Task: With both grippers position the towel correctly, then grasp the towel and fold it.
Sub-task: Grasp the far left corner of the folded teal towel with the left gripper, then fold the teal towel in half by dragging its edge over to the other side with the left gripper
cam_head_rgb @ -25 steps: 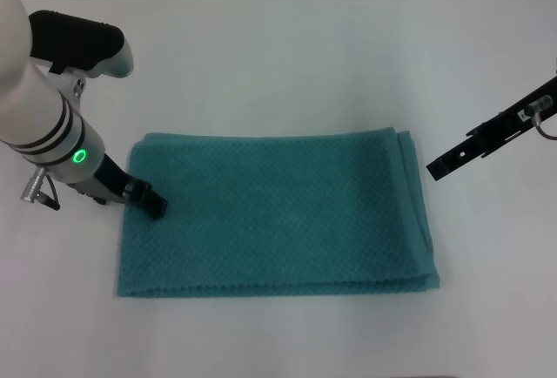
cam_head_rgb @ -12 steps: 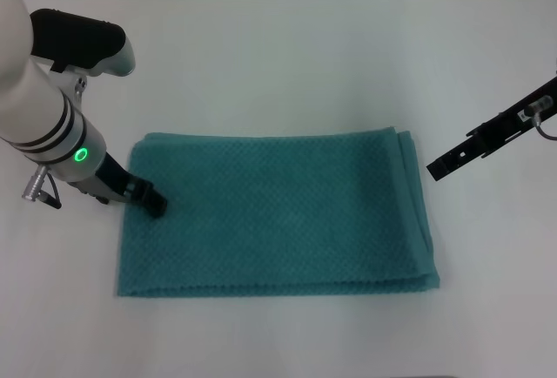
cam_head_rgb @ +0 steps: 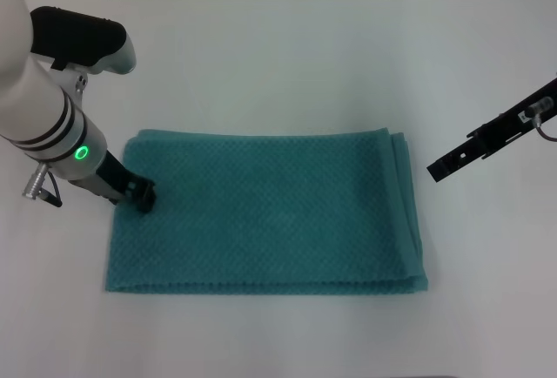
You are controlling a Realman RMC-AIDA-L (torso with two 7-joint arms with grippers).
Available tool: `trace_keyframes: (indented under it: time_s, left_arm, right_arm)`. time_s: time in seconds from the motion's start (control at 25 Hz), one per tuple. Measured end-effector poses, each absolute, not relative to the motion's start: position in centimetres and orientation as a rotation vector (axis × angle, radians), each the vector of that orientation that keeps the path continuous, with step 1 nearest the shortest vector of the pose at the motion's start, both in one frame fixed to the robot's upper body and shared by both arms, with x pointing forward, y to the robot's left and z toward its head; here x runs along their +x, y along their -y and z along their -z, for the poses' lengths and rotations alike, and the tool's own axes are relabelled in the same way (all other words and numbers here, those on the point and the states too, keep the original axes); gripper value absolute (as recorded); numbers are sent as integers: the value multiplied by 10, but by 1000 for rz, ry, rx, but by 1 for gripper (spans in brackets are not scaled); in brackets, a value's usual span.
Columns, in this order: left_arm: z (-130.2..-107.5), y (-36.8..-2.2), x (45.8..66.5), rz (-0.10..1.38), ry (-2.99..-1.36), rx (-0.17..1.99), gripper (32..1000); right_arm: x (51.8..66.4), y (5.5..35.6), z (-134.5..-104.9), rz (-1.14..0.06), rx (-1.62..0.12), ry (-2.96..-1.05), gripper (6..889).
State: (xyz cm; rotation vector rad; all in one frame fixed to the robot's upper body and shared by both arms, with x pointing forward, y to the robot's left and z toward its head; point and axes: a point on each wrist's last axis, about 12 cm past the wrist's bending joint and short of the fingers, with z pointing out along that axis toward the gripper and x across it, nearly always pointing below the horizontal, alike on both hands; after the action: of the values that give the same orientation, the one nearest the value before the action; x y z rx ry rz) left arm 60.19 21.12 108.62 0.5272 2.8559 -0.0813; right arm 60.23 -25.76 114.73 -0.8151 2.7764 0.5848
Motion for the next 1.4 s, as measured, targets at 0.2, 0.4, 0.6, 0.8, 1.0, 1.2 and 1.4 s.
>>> trace_keyframes:
  time_s: [0.2,0.4,0.6,0.8,1.0,1.2,1.4]
  left_arm:
    - [-1086,-211,602,82,-2857,527,478]
    - [-1086,-211,602,81,-2858,528,264]
    - [-1086,-211,601,79,-2868,530,119]
    - [-1087,-211,601,72,-2869,533,85]
    - [-1088,-214,602,55,-2869,536,85]
    - [-1091,-222,604,-40,-2863,558,86]
    - [-1097,-236,607,-113,-2865,531,86]
  right_arm:
    - [602,258,-1147,-585,-815,-2777,874]
    - [602,258,-1147,-584,-816,-2777,874]
    - [602,258,-1147,-584,-817,-2777,874]
    - [602,258,-1147,-585,-815,-2778,874]
    - [601,259,-1146,-585,-810,-2779,874]
    - [602,259,-1146,-583,-807,-2778,874]
    - [601,259,-1143,-587,-800,-2784,874]
